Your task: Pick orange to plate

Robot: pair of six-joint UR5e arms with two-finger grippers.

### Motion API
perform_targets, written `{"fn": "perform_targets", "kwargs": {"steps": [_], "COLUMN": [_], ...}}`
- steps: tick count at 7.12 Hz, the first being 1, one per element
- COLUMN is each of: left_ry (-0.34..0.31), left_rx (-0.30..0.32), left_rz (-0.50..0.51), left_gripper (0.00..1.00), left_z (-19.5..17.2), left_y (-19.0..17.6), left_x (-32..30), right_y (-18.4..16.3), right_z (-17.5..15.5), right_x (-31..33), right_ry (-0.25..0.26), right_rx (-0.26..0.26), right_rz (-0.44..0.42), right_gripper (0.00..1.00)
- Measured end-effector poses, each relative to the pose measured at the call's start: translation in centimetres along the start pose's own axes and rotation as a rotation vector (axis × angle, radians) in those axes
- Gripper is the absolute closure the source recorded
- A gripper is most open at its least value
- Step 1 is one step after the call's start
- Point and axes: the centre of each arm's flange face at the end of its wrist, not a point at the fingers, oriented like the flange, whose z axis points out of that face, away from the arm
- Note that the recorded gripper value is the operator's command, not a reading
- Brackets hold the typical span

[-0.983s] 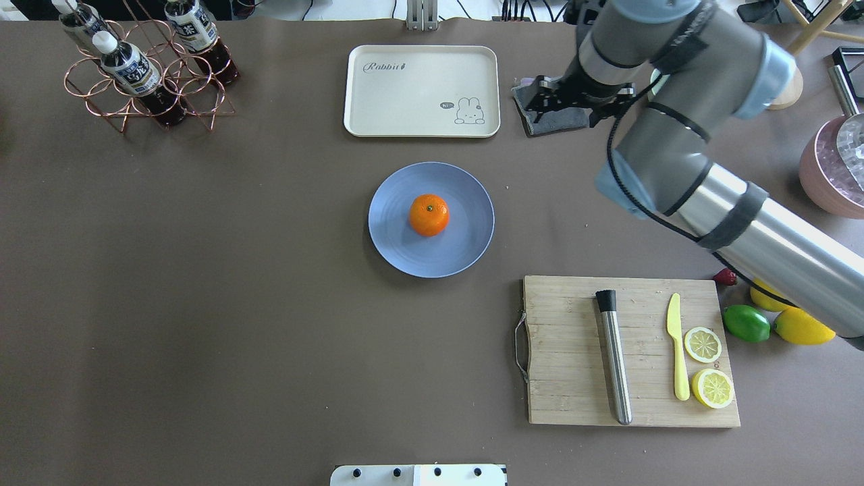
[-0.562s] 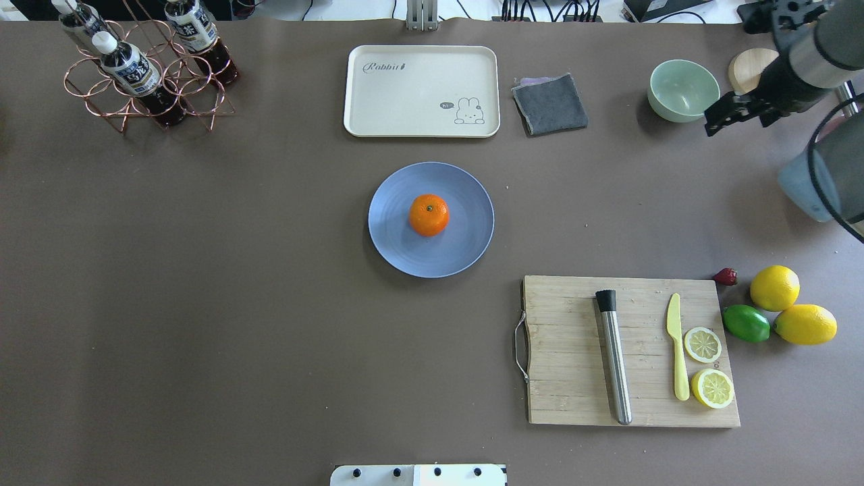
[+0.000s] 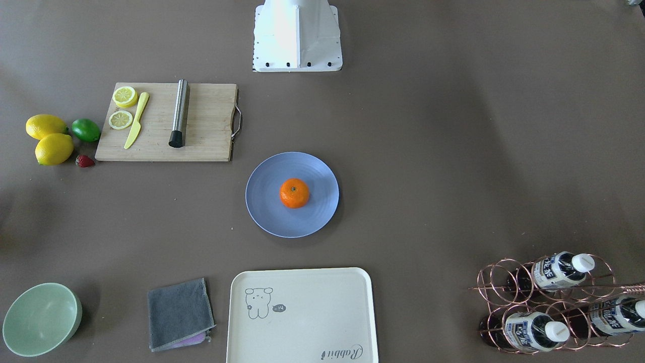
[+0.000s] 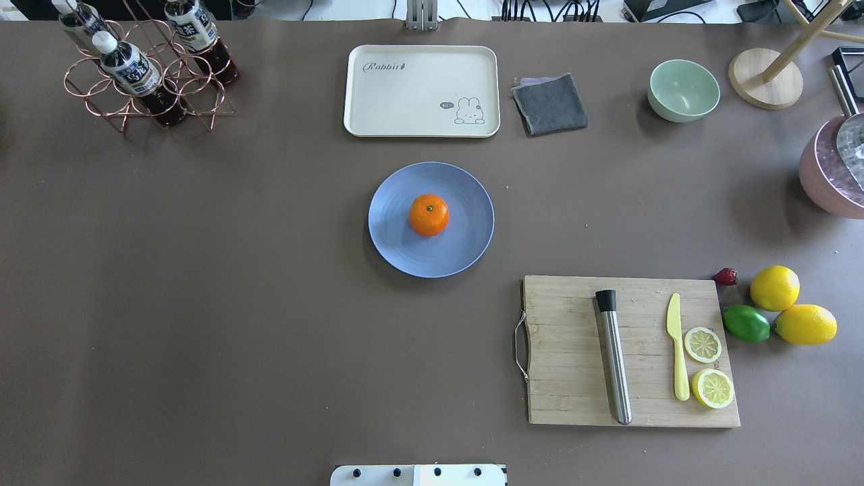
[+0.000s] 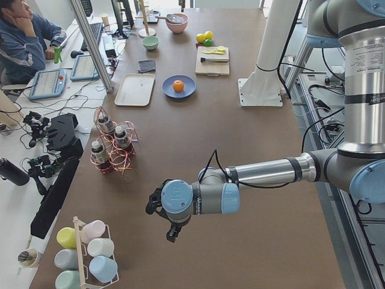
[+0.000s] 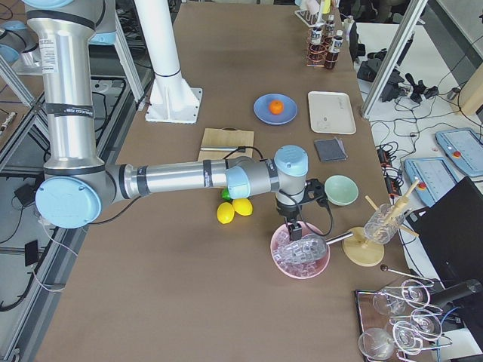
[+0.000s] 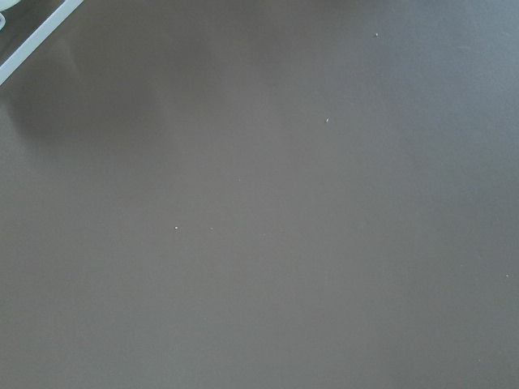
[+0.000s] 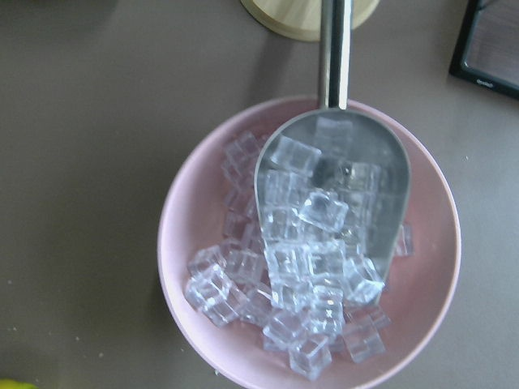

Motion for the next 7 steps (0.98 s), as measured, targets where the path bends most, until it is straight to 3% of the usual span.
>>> {"fn": "perform_targets", "kwargs": {"steps": [2, 4, 7], "left_ry": [0.001, 0.001, 0.005], "left_rx": [-0.001, -0.003, -0.013], "left_rz": [-0.001, -0.002, -0.008], "left_gripper": [0.02, 0.02, 0.02], "left_z": [0.0, 0.1, 0.3], "left_y": [0.0, 0.0, -0.1], "left_x": [0.0, 0.0, 0.1], "right_y": [4.1, 4.5, 3.3], "right_z": [3.2, 5.0, 4.4], "right_x": [3.8, 5.6, 5.0], "right_ry": [0.004, -0.017, -0.073], "right_rx": [-0.073, -0.112, -0.185], "right_rz": [0.073, 0.122, 0.197], "right_gripper": [0.00, 0.00, 0.00]}}
